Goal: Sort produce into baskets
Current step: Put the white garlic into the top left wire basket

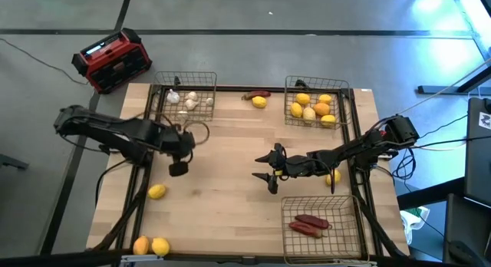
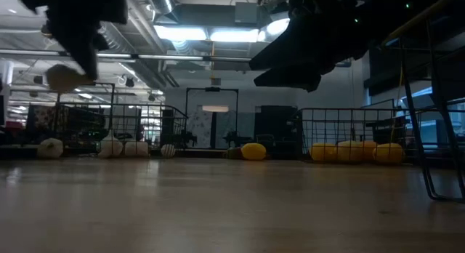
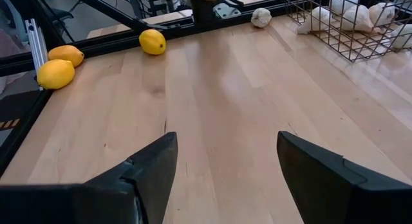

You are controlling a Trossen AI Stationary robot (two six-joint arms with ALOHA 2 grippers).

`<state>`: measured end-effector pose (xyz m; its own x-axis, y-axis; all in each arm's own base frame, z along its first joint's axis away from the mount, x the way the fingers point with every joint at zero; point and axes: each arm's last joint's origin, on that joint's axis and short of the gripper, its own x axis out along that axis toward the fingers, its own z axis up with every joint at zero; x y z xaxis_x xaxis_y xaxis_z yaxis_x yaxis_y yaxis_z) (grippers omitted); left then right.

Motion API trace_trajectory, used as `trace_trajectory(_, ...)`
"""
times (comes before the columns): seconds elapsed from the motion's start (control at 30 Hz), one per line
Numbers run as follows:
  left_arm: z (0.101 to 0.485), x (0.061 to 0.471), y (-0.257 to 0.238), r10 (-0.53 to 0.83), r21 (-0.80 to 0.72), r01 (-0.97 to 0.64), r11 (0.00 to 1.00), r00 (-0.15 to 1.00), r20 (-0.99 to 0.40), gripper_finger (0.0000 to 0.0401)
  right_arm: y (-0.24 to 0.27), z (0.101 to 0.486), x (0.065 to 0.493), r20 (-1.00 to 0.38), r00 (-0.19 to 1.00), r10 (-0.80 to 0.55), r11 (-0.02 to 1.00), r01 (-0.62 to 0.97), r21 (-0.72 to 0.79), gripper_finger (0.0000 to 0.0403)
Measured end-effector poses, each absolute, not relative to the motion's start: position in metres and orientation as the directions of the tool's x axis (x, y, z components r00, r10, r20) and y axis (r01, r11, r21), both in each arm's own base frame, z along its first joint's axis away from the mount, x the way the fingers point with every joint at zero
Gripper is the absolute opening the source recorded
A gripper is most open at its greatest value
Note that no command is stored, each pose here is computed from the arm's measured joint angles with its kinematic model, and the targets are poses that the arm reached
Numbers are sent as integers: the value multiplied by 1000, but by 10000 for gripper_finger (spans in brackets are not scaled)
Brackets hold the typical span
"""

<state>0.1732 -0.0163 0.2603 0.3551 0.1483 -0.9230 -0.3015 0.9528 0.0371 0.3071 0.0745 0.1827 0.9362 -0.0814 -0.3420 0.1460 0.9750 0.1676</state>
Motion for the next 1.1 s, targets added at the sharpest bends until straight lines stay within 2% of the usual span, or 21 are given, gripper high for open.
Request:
trace_trajectory(0.2,278,165,5,264,47,-415,909,483,-835,2,75,183,307,-342,936,-81,975,146,168,264)
trace_trajectory(0.43,292,161,27,442,141,-514,846,530,-723,3,75,183,307,-342,936,-81,975,146,167,264)
trace_trajectory(0.67,303,164,50,647,274,-629,727,494,-581,3,75,183,307,-343,936,-82,975,147,167,264)
trace_trajectory(0.9,310,162,74,737,329,-689,645,449,-505,3,75,183,307,-343,936,-82,975,147,167,264)
trace_trajectory(1.1,308,158,100,797,328,-774,542,350,-492,4,74,183,307,-344,935,-82,975,147,166,264)
